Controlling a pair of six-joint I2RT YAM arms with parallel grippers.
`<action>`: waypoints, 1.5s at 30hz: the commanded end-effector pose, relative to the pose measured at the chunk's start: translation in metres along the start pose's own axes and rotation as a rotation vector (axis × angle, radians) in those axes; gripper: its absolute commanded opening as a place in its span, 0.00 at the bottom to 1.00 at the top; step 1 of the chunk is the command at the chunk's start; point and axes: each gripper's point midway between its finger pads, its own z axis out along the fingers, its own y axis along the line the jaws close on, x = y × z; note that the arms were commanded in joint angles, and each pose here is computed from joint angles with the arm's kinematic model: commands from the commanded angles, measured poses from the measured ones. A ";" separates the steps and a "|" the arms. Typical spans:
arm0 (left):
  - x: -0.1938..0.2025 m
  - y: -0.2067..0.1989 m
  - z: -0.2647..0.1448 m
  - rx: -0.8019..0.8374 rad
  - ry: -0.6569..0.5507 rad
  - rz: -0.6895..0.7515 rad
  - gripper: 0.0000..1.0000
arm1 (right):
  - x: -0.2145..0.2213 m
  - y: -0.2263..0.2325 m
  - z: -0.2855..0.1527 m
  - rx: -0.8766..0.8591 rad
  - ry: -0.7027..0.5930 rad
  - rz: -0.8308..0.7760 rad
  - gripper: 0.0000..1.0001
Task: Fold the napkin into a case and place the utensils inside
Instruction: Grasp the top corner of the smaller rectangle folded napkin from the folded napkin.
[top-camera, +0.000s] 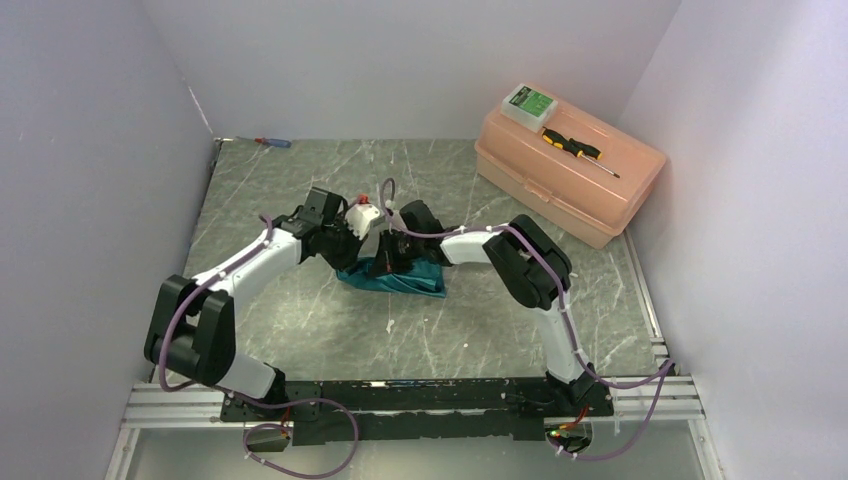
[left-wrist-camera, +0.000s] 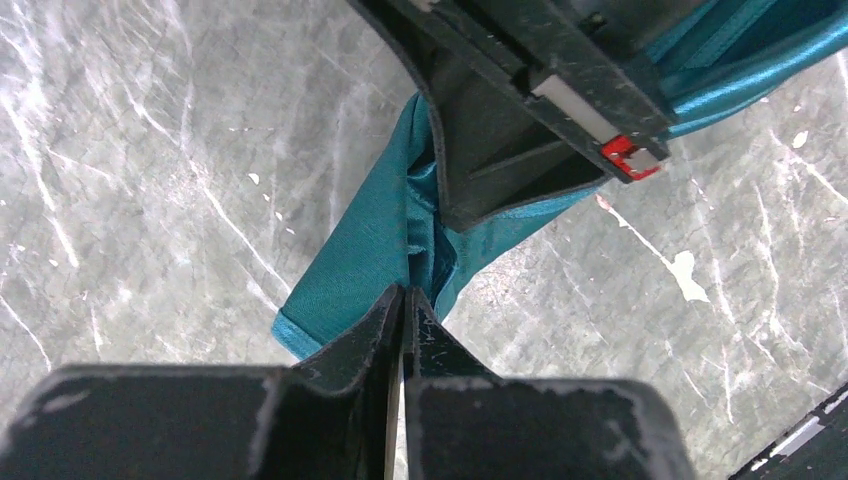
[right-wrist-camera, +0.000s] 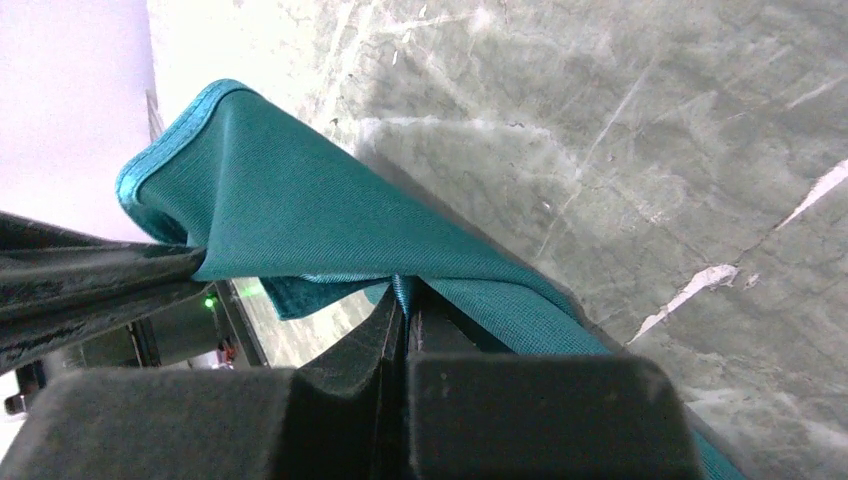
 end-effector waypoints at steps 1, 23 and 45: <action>-0.013 -0.010 -0.016 0.034 -0.080 0.060 0.10 | 0.036 -0.058 0.004 0.234 0.108 0.117 0.00; 0.000 -0.037 -0.021 0.109 -0.128 0.232 0.29 | 0.021 -0.032 0.010 0.199 0.117 0.149 0.00; 0.021 0.005 0.025 -0.087 -0.035 0.311 0.29 | 0.023 -0.004 0.008 0.012 0.105 0.091 0.02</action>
